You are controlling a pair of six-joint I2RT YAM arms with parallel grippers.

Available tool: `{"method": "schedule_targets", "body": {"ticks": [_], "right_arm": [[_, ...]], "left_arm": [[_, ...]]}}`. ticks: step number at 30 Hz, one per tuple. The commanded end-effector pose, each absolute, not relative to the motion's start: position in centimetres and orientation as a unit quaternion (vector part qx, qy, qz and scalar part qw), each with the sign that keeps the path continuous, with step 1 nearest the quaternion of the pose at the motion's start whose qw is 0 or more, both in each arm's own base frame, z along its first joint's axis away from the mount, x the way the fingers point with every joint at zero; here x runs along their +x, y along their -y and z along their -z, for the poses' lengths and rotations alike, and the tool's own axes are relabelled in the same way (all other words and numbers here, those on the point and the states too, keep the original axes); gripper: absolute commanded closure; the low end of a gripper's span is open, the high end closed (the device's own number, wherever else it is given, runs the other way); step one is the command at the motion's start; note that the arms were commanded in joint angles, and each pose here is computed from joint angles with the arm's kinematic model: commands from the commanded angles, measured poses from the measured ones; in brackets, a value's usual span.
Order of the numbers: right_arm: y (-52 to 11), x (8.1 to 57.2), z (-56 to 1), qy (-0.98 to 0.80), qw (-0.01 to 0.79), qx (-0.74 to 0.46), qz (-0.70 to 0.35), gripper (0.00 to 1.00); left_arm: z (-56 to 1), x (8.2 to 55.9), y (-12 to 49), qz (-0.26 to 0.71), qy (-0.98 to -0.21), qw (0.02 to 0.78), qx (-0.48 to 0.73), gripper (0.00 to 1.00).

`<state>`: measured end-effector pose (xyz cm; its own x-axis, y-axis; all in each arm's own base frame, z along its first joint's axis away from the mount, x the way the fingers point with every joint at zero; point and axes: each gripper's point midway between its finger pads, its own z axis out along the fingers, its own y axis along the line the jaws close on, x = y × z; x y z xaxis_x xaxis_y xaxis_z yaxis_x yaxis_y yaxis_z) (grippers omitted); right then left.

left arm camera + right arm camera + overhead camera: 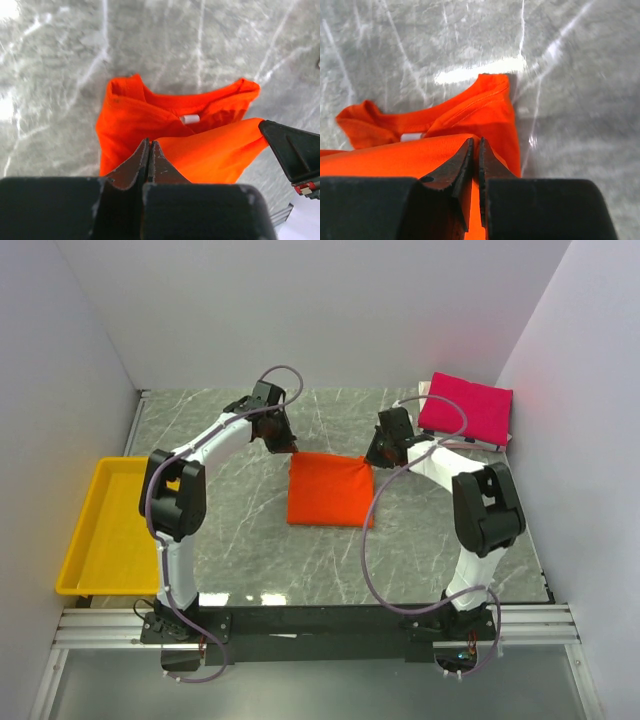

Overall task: Fold and stack the t-shirts
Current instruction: Fold the tshirt

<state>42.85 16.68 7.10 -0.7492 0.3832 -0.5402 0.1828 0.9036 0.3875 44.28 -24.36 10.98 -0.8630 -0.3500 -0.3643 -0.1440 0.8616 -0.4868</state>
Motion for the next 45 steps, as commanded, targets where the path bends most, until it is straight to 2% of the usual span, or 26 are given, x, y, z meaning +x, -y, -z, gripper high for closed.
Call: {"method": "schedule_targets", "body": {"ticks": [1,2,4,5,7,8,10,11,12,14,16,19,20,21,23,25,28,32,36,40,45], "right_arm": [[-17.1,44.8,-6.4,-0.922,0.329,0.141,-0.15,0.95],[-17.1,45.2,-6.4,-0.922,0.332,0.135,-0.149,0.84],[-17.0,46.1,-6.0,-0.92,0.34,0.129,-0.149,0.73],[-16.9,46.9,-6.6,-0.917,0.35,0.123,-0.149,0.64],[-16.5,47.6,-7.0,-0.914,0.357,0.123,-0.148,0.54],[-16.4,48.1,-7.9,-0.91,0.366,0.123,-0.15,0.44],[-15.6,48.3,-9.2,-0.908,0.373,0.126,-0.143,0.39],[-14.9,48.4,-9.8,-0.906,0.38,0.129,-0.133,0.37],[-14.0,48.2,-10.1,-0.907,0.378,0.137,-0.125,0.37],[-13.2,47.7,-11.7,-0.902,0.386,0.147,-0.124,0.39],[-13.3,46.8,-13.6,-0.897,0.393,0.146,-0.138,0.43],[-15.4,45.1,-14.1,-0.898,0.372,0.132,-0.195,0.65],[-16.1,44.4,-13.5,-0.9,0.359,0.132,-0.209,0.79],[-17.4,44.1,-13.5,-0.898,0.35,0.12,-0.239,0.82],[-19.1,43.3,-12.7,-0.896,0.329,0.107,-0.277,0.83],[-20.8,43.2,-11.3,-0.894,0.302,0.094,-0.317,0.83],[-22.4,43.7,-9.9,-0.888,0.28,0.082,-0.355,0.83],[-23.1,45.3,-8.6,-0.883,0.265,0.085,-0.377,0.83],[-21.9,46.6,-5.3,-0.881,0.232,0.121,-0.394,0.83],[-20.5,46.8,-2.9,-0.872,0.199,0.151,-0.42,0.83],[-18.6,46.7,-2.5,-0.859,0.195,0.174,-0.441,0.83]], "left_arm": [[-10.2,46.7,23.6,0.228,-0.932,0.242,-0.144,0.99],[-10.2,47.2,23.6,0.232,-0.93,0.246,-0.144,0.99],[-9.7,47.7,23.4,0.228,-0.93,0.247,-0.146,0.99],[-9.9,48.2,23.1,0.226,-0.929,0.253,-0.148,0.99],[-9.3,48.6,22.6,0.224,-0.93,0.248,-0.155,0.99],[-9.4,48.9,22.4,0.224,-0.929,0.248,-0.159,0.89],[-9.8,49.3,21.7,0.224,-0.927,0.252,-0.165,0.69],[-9.9,49.5,21.4,0.221,-0.926,0.256,-0.166,0.47],[-10.3,49.7,20.9,0.216,-0.925,0.264,-0.168,0.4],[-11.6,50.0,20.1,0.213,-0.921,0.278,-0.17,0.33],[-12.6,50.0,18.7,0.188,-0.921,0.29,-0.183,0.33],[-14.8,49.7,17.5,0.153,-0.916,0.317,-0.193,0.39],[-14.7,49.0,17.5,0.142,-0.918,0.314,-0.197,0.43],[-15.5,48.1,18.6,0.146,-0.917,0.321,-0.188,0.45],[-14.5,46.4,20.0,0.147,-0.921,0.312,-0.182,0.53],[-13.9,45.1,22.4,0.166,-0.922,0.308,-0.165,0.57],[-10.7,44.6,23.3,0.165,-0.933,0.272,-0.168,0.59],[-8.9,47.1,24.0,0.165,-0.933,0.271,-0.173,0.63],[-5.1,48.4,23.5,0.159,-0.938,0.238,-0.195,0.65],[-3.3,49.3,23.3,0.157,-0.936,0.236,-0.207,0.64],[-1.7,49.3,23.0,0.15,-0.94,0.224,-0.209,0.65]]}}
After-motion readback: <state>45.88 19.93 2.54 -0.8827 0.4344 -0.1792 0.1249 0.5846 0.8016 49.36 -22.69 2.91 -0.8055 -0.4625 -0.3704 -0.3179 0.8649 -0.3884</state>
